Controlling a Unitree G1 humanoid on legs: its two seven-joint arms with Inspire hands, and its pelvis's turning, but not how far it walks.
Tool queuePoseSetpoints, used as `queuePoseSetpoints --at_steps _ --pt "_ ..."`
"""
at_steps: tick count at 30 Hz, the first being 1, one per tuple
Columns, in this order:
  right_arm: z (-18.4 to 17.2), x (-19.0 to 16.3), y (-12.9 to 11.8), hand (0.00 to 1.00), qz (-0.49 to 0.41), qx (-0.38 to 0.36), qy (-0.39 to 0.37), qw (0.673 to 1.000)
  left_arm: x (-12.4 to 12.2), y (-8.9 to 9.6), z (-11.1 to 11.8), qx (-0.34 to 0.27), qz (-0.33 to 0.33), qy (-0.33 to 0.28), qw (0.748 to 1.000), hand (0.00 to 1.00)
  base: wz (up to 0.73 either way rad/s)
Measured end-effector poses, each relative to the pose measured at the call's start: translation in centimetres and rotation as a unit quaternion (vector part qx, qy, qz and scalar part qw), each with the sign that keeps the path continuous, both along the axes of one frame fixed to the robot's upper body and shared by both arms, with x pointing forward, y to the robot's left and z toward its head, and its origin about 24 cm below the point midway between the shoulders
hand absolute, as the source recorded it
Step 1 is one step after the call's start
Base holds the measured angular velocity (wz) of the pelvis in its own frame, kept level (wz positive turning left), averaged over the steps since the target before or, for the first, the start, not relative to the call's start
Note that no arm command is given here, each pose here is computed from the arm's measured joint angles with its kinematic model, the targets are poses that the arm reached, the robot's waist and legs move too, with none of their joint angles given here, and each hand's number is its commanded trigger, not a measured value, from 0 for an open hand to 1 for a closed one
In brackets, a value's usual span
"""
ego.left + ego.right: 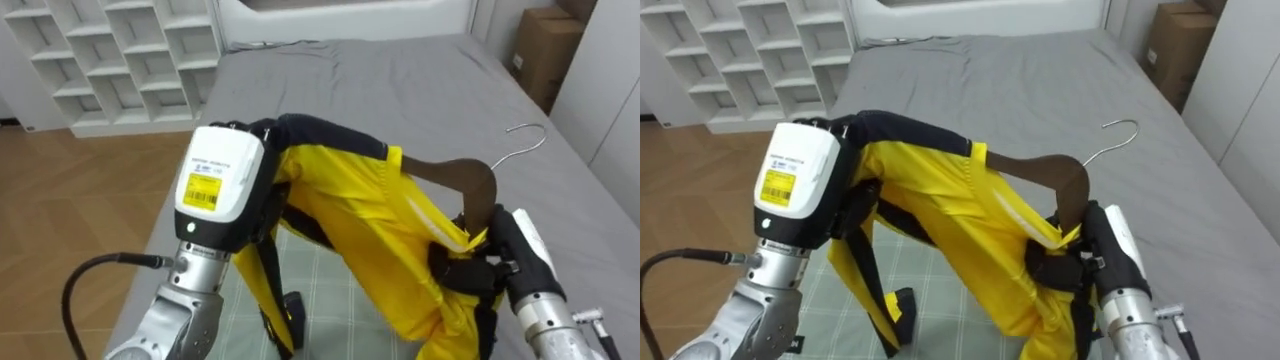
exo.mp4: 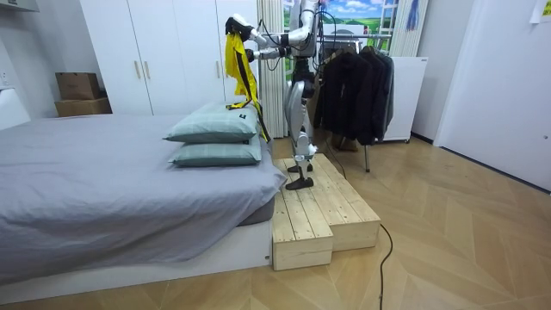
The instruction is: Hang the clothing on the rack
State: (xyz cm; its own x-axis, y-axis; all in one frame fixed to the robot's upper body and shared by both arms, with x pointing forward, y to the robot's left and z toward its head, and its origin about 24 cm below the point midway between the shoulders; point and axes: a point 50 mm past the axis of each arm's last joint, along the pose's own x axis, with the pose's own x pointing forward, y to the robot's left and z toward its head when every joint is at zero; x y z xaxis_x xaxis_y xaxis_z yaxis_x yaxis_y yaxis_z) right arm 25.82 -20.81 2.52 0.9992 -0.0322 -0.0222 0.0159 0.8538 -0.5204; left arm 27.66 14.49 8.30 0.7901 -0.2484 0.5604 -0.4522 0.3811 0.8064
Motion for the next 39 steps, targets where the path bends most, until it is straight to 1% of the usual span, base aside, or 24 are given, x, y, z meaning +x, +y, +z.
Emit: queuePoseSetpoints --at_steps 6,7,8,9,10,11,13,17,20,26,38,39 --pt "1.2 0.0 -0.5 1.00 -0.002 -0.057 -0.026 0.998 0.1 0.4 -0.1 -0.007 0.004 0.019 1.000 1.00 0.00" --pt "1.7 0.1 -0.7 1.00 0.002 -0.071 -0.035 0.997 0.0 0.5 -0.3 -0.017 0.005 0.027 0.999 0.71 0.00" --pt "2.2 0.1 -0.9 1.00 0.005 -0.087 -0.044 0.995 -0.1 0.6 -0.6 -0.027 0.005 0.040 0.999 0.63 0.00" --pt "2.4 0.1 -1.0 1.00 0.006 -0.094 -0.047 0.994 -0.2 0.7 -0.7 -0.029 0.005 0.046 0.998 0.58 0.00" --pt "2.8 0.1 -1.2 1.00 0.005 -0.108 -0.054 0.993 -0.2 0.7 -0.9 -0.032 0.004 0.056 0.998 0.56 0.04" --pt "3.1 0.2 -1.2 1.00 0.005 -0.116 -0.061 0.991 -0.2 0.7 -1.0 -0.035 0.004 0.064 0.997 0.51 0.03" --pt "3.2 0.2 -1.2 1.00 0.006 -0.128 -0.063 0.990 -0.3 0.9 -1.2 -0.032 0.006 0.073 0.997 0.00 0.00" --pt "3.2 0.2 -1.2 1.00 0.010 -0.153 -0.062 0.986 -0.5 1.3 -2.0 -0.025 0.013 0.100 0.995 0.00 -0.02" --pt "3.2 0.2 -1.2 1.00 0.018 -0.181 -0.058 0.982 -0.7 1.7 -3.0 -0.016 0.020 0.136 0.990 0.00 0.00" --pt "3.9 0.2 -1.2 1.00 0.033 -0.215 -0.058 0.974 -1.4 2.1 -4.1 -0.015 0.024 0.178 0.984 0.00 -0.01" --pt "4.8 -0.4 -0.7 1.00 0.060 -0.247 -0.067 0.965 -2.2 2.6 -6.0 -0.002 0.027 0.245 0.969 0.00 0.00" --pt "4.9 -0.4 -0.7 1.00 0.064 -0.253 -0.065 0.963 -2.5 2.8 -6.5 -0.013 0.029 0.257 0.966 0.00 -0.03"
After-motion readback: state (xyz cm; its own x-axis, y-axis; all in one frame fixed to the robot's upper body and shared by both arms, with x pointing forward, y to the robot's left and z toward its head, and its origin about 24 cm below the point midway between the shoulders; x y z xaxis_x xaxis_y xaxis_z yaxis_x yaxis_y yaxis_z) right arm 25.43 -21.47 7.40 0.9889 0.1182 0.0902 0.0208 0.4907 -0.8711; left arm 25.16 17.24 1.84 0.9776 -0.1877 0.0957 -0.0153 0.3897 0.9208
